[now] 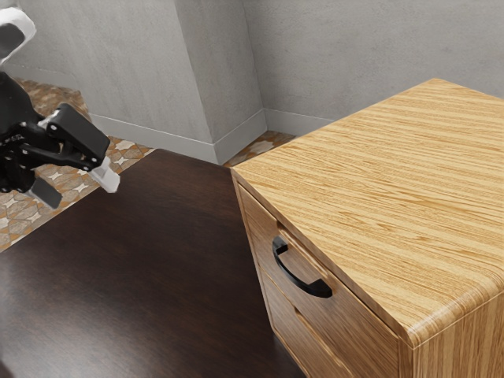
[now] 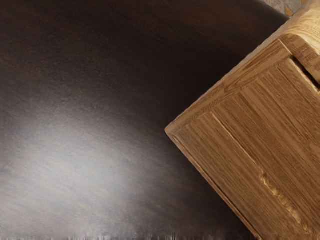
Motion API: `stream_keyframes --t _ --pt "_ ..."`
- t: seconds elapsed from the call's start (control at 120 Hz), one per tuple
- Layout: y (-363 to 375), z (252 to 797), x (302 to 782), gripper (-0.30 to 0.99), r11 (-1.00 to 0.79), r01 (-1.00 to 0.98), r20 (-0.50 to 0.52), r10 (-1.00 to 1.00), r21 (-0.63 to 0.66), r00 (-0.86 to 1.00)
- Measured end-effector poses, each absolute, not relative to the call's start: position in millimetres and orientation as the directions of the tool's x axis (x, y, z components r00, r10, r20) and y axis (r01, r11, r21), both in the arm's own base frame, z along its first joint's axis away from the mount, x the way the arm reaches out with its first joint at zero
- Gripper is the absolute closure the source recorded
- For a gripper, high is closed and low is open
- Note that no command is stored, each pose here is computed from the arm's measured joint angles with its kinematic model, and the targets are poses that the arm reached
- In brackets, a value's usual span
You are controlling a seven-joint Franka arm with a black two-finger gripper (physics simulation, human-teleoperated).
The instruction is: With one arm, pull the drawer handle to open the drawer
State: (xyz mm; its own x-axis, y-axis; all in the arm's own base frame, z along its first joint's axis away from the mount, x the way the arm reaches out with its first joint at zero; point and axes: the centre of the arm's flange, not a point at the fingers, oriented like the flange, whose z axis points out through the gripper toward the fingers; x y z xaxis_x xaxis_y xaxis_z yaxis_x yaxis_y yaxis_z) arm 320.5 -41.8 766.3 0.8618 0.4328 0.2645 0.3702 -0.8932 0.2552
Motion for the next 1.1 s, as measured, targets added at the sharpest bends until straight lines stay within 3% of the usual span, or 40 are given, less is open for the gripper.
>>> stream_keyframes --t 0.125,0.225,0.4,0.575,0.842,1.1 --pt "-74.4 725.7 312.2 0.0 -0.896 0.318 0.339 0.417 0.31 0.843" --pt "-76.8 725.2 309.5 0.0 -0.878 0.287 0.404 0.439 0.384 0.802" --pt "-58.4 730.7 311.5 0.0 -0.792 0.327 0.402 0.561 0.516 0.724" --pt "-81.6 726.8 317.9 0.0 -0.773 0.342 0.395 0.586 0.534 0.707" --pt "-77.1 733.7 312.3 0.0 -0.558 0.451 0.193 0.751 0.696 0.631" --pt "-148.1 708.0 317.0 0.0 -0.475 0.563 0.071 0.803 0.676 0.592"
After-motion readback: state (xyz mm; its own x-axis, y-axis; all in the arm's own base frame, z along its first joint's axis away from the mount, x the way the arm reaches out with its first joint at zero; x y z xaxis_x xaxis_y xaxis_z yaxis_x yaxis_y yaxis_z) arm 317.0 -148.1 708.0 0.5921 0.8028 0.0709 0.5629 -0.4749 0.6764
